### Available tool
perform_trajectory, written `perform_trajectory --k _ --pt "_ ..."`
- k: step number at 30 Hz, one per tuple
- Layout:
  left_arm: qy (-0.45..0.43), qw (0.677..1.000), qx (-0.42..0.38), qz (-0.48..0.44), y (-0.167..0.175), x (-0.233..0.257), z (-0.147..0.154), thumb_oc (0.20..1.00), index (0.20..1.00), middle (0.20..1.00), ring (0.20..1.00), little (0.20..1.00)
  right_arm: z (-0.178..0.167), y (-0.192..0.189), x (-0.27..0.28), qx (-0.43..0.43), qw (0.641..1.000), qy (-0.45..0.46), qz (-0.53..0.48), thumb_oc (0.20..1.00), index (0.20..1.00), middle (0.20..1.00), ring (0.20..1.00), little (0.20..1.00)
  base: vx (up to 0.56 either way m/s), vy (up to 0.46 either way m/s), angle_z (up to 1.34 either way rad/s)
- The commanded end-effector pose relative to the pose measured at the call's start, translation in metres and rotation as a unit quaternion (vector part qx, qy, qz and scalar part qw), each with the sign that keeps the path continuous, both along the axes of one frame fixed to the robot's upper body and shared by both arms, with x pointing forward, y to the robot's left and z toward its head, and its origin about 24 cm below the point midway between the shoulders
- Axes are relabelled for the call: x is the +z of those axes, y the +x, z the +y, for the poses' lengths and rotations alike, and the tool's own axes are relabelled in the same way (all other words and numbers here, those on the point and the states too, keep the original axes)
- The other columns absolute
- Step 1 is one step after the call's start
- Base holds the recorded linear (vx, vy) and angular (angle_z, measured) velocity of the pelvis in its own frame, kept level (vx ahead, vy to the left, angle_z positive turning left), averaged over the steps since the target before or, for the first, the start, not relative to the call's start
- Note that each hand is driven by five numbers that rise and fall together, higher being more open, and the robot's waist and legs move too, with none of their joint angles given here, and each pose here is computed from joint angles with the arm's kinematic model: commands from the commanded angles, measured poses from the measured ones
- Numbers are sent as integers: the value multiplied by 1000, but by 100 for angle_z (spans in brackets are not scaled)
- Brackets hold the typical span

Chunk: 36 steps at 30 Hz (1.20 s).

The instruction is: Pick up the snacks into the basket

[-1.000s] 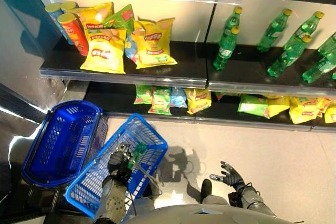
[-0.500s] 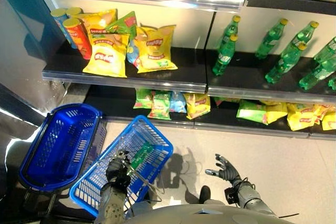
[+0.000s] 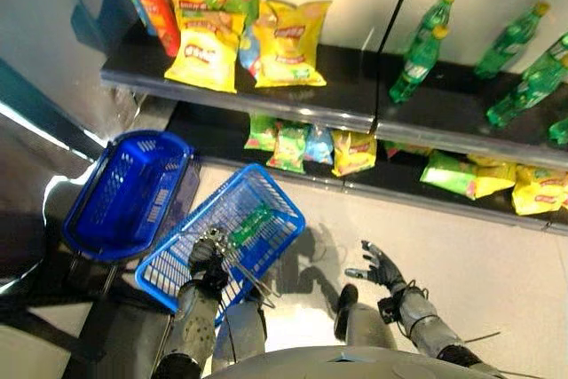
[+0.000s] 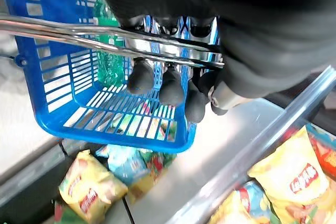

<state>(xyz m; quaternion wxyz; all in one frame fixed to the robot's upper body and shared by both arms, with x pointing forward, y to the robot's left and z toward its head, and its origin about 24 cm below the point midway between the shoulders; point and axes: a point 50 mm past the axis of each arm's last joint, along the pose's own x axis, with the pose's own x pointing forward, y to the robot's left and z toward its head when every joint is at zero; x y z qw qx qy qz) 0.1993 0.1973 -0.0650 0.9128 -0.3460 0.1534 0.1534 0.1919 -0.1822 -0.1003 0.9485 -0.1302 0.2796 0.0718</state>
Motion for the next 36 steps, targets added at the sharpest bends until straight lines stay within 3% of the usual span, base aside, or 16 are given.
perform_trajectory --k 1,27,36 --pt "-16 991 0 -133 22 47 -8 200 200 200 200 200 3 18 19 4 998 8 -65 1000 1000 1000 1000 1000 -66 -1 9" --pt "-26 990 -2 -137 24 49 -10 200 200 200 200 200 11 27 26 60 994 -32 -86 1000 1000 1000 1000 1000 -18 -7 3" --pt "-24 990 -7 -137 21 49 -10 200 200 200 200 200 18 51 44 66 988 -49 -132 1000 1000 1000 1000 1000 12 -26 4"
